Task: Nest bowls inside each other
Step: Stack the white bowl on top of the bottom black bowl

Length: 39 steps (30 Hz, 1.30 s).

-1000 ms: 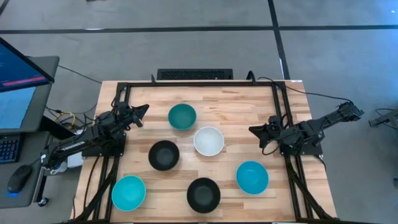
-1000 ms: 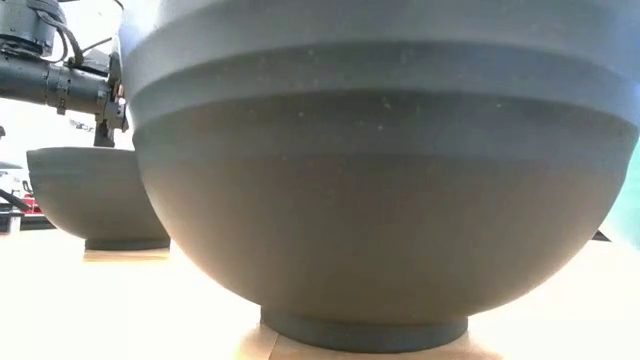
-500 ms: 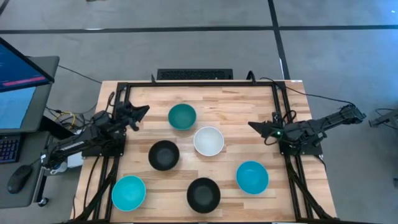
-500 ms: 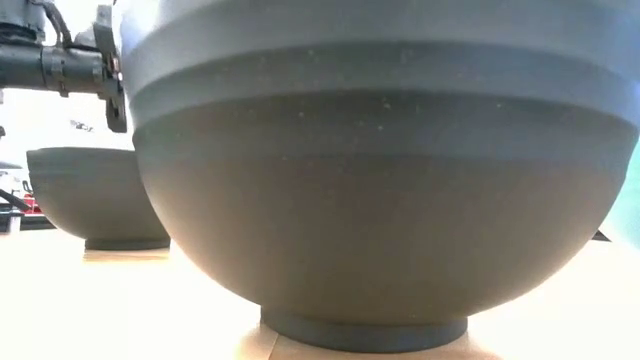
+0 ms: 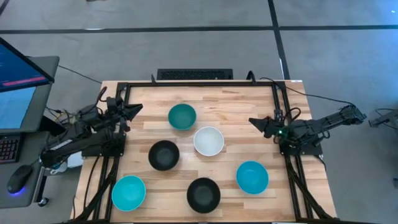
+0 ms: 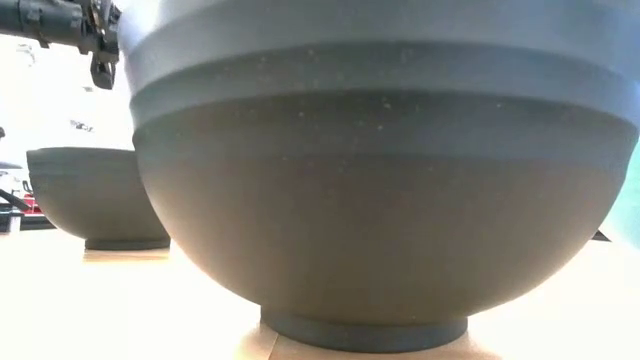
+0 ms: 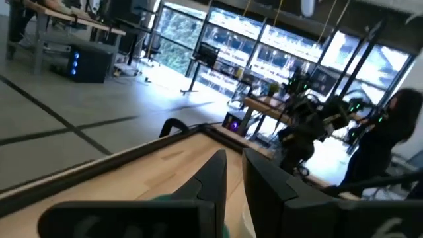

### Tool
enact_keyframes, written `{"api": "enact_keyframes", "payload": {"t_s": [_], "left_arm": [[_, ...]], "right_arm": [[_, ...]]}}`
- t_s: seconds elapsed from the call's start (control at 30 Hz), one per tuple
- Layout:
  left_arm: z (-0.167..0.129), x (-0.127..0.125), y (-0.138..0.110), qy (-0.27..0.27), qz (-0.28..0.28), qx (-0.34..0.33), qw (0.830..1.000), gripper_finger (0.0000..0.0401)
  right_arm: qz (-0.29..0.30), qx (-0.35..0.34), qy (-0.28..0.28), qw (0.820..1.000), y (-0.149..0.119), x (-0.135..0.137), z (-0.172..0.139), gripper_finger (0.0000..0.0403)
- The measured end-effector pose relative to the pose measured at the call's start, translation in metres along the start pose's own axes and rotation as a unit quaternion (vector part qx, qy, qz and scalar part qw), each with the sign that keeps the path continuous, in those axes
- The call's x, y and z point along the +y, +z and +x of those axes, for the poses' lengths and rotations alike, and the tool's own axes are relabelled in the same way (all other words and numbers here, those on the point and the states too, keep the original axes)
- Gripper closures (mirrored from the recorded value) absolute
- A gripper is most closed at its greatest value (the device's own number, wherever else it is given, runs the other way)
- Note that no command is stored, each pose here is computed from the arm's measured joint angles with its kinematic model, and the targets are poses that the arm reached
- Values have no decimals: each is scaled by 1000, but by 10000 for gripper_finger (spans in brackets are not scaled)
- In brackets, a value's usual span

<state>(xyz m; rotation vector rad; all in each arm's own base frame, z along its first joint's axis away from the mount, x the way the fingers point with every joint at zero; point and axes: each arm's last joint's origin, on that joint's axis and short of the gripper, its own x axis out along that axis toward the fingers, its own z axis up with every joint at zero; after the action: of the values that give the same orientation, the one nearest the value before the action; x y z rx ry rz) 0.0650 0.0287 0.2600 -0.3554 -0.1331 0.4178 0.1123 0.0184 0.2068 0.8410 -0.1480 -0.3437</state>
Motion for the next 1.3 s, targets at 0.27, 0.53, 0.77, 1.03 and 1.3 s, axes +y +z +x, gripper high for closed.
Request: {"api": "enact_keyframes", "payload": {"t_s": [0.27, 0.53, 0.77, 1.03, 1.3], "left_arm": [[7, -10, 26, 8, 39, 23, 999, 360], [25, -16, 38, 15, 56, 58, 997, 360], [29, -23, 56, 11, 90, 52, 995, 360], [26, -22, 55, 43, 107, 118, 986, 360], [27, -21, 54, 40, 124, 131, 983, 360]], "right_arm": [[-60, -14, 72, 995, 10, 15, 3, 329], [-165, 19, 62, 984, 20, 51, 21, 329], [-278, 160, -17, 947, 29, 84, 56, 329], [-350, 279, -77, 891, 52, 100, 102, 329], [-301, 428, -132, 842, 46, 63, 150, 329]]}}
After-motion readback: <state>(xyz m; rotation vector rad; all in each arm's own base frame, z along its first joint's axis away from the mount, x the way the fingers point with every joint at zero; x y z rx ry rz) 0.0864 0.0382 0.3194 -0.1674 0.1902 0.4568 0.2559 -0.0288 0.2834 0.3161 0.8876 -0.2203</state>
